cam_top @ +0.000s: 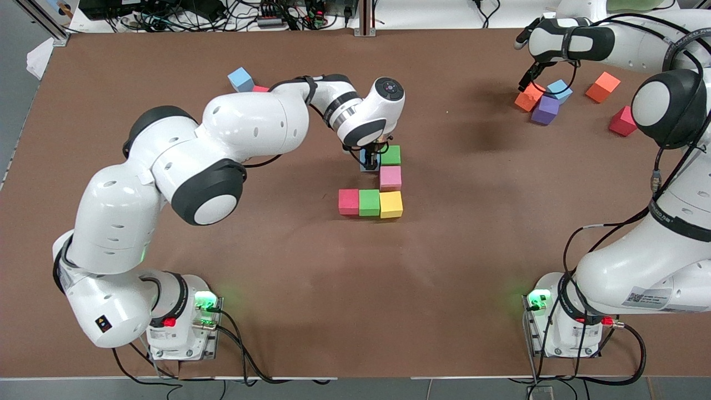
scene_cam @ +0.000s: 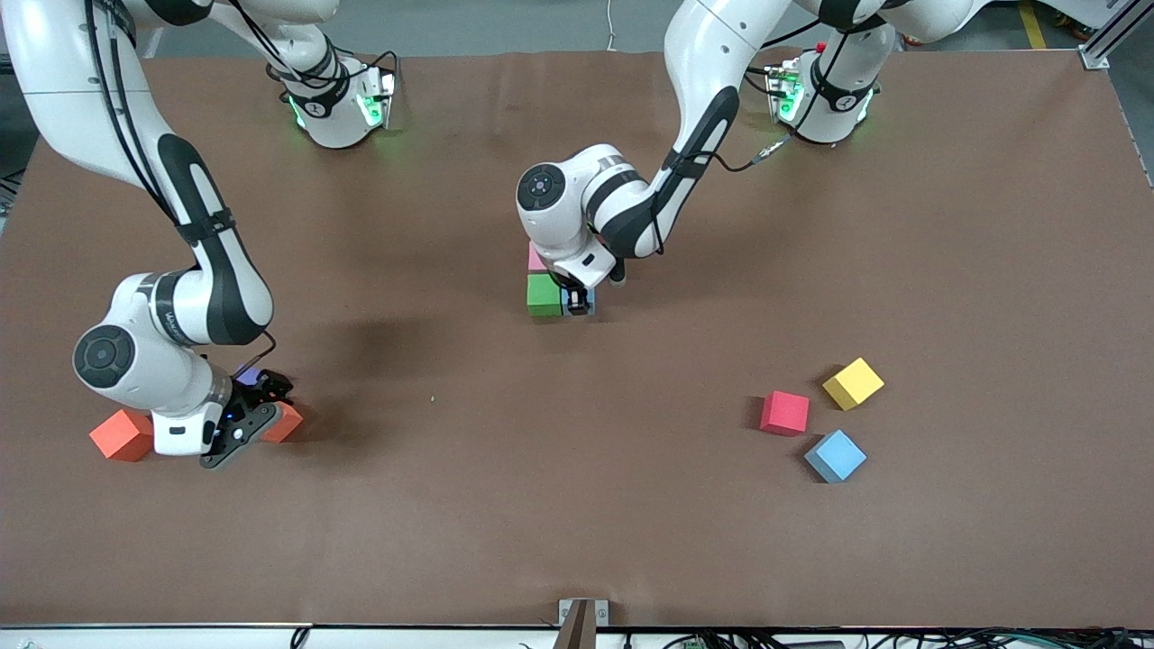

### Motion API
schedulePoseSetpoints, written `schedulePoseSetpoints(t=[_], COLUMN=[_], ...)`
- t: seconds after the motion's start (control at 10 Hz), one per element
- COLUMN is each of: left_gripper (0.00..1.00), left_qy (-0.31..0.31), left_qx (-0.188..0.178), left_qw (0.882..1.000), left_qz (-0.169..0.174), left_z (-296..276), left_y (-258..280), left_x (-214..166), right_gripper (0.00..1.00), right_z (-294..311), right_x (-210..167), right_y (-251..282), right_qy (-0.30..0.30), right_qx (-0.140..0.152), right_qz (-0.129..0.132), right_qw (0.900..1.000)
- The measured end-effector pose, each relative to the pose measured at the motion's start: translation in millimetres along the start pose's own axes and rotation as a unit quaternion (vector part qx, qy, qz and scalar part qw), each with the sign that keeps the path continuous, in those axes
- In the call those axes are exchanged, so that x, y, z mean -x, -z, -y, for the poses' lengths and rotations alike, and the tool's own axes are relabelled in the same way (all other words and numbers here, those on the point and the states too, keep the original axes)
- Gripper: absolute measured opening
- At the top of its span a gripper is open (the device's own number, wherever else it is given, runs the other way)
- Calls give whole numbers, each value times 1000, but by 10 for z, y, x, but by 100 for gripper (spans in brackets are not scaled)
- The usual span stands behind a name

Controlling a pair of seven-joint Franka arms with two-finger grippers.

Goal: Arrange 11 blocks into digit 3
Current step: 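Reach the right gripper to the orange cube and grasp it, then grasp the red cube with the left gripper while the right gripper carries orange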

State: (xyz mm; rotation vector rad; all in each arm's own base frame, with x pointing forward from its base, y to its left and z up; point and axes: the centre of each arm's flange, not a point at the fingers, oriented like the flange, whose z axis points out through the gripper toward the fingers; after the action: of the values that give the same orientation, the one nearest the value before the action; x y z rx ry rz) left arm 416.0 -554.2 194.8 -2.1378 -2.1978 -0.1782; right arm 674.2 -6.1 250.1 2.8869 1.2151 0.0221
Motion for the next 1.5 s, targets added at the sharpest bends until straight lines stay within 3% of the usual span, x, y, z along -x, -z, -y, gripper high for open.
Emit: schedulePoseSetpoints(t=[0.1, 0.4, 0.5, 0.7, 1.0, 1.2, 1.5], left_gripper=[56, 95, 100, 100, 100, 100, 100], left_qy=[-3, -9, -9, -9, -14, -19, -48], left_qx=[3, 3, 3, 5, 9, 11, -7], left_qw=[1000, 1000, 1000, 1000, 1000, 1000, 999], left_qz=[-1, -4, -3, -3, -8, -5, -12], left_z=[11, 63, 71, 65, -168, -633, -1461], left_y=[0, -27, -20, 79, 752, 1057, 923], left_x=[8, 40, 49, 56, -198, -686, -1735], right_gripper=[100, 100, 100, 100, 100, 100, 100], right_z=[5, 7, 7, -18, -76, -83, -126], right_x=[16, 43, 43, 46, 101, 108, 143], right_y=[-12, -72, -127, -211, -237, -284, -440], right_qy=[5, 13, 16, 18, 15, 16, 14], right_qx=[-5, -12, -12, -4, -1, 1, 7], right_qz=[5, 12, 13, 10, 13, 14, 10], right_qw=[1000, 1000, 1000, 1000, 1000, 1000, 1000])
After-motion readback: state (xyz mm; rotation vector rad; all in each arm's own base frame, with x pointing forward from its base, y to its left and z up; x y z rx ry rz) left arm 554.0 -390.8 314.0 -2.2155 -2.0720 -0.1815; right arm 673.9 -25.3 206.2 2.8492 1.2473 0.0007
